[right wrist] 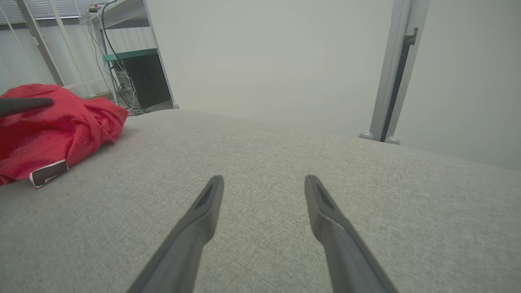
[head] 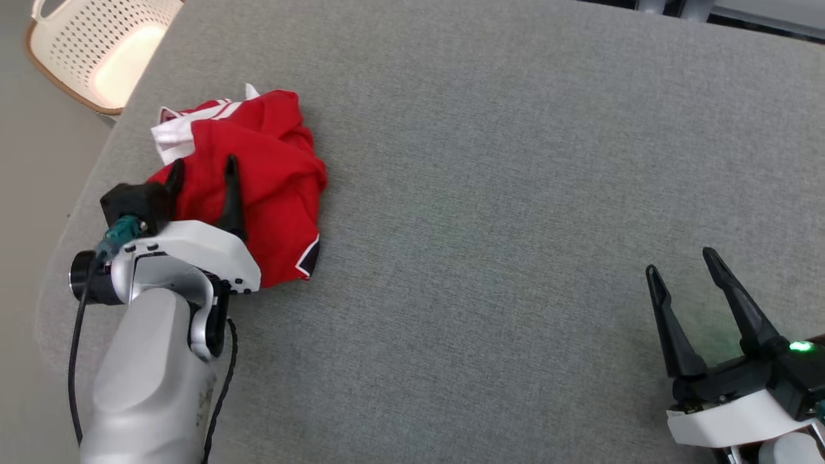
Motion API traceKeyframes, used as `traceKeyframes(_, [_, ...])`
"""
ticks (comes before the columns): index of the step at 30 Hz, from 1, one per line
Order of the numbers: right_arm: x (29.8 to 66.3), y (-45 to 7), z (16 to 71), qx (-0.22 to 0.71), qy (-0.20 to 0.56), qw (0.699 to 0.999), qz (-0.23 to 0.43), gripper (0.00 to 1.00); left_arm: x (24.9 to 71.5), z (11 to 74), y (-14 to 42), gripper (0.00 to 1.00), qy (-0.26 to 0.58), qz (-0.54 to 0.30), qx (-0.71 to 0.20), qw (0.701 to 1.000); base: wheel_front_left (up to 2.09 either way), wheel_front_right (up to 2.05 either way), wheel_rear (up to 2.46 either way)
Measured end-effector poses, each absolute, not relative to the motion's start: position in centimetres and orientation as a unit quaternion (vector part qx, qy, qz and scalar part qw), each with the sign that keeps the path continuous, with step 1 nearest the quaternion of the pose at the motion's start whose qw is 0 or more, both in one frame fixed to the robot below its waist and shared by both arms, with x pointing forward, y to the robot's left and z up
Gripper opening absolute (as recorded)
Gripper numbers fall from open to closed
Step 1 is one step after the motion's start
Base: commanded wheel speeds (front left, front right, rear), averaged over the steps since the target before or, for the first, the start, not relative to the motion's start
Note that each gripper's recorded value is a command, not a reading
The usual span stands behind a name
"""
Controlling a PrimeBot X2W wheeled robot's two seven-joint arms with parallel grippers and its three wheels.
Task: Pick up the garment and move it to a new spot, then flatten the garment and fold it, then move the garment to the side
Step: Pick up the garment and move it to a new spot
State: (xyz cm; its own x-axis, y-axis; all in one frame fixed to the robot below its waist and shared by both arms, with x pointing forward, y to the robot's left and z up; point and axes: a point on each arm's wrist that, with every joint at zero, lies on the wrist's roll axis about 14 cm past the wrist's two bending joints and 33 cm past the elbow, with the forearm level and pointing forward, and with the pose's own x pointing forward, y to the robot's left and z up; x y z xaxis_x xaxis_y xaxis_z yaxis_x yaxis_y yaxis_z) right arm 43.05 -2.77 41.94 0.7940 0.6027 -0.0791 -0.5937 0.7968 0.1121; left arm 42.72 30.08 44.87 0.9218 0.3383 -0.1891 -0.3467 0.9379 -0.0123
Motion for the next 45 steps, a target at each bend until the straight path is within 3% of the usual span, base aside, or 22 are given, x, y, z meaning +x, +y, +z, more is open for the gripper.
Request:
traceKeyframes(6, [44.0, -4.2, 41.3, 0.039, 0.056, 0.951, 0.302, 1.00, 42.8, 37.1, 30.2, 1.00, 0.269, 0.174, -0.069, 0.945, 0.00, 0.00, 0.00])
traceKeyframes(12, [44.5, -5.2, 40.6, 0.038, 0.062, 0.955, 0.289, 1.00, 43.4, 34.2, 29.7, 1.00, 0.319, 0.165, -0.095, 0.928, 0.00, 0.00, 0.00])
traceKeyframes(13, [44.6, -5.3, 40.6, 0.038, 0.062, 0.955, 0.287, 1.00, 43.6, 34.1, 29.7, 0.17, 0.316, 0.163, -0.095, 0.930, 0.00, 0.00, 0.00])
traceKeyframes(14, [44.7, -5.4, 40.6, 0.039, 0.061, 0.956, 0.285, 1.00, 43.8, 34.2, 29.7, 0.17, 0.309, 0.162, -0.093, 0.933, 0.00, 0.00, 0.00])
traceKeyframes(15, [44.7, -5.5, 40.8, 0.042, 0.058, 0.958, 0.279, 1.00, 44.4, 34.6, 29.5, 0.00, 0.283, 0.159, -0.091, 0.941, 0.00, 0.00, 0.00])
traceKeyframes(23, [44.5, -6.0, 42.7, 0.051, 0.039, 0.964, 0.257, 1.00, 46.5, 39.3, 30.0, 0.00, 0.148, 0.167, -0.110, 0.968, 0.00, 0.00, 0.00])
traceKeyframes(31, [43.6, -6.9, 46.2, 0.065, 0.005, 0.973, 0.222, 1.00, 46.8, 46.4, 26.2, 0.00, 0.031, 0.103, -0.146, 0.983, 0.00, 0.00, 0.00])
traceKeyframes(38, [42.6, -10.3, 50.4, 0.064, -0.048, 0.983, 0.163, 1.00, 46.4, 49.3, 17.7, 0.00, 0.034, -0.018, -0.171, 0.985, 0.00, 0.00, 0.00])
traceKeyframes(45, [40.6, -16.1, 52.6, 0.048, -0.075, 0.993, 0.076, 1.00, 46.0, 50.4, 6.5, 0.00, 0.074, -0.171, -0.182, 0.965, 0.00, 0.00, 0.00])
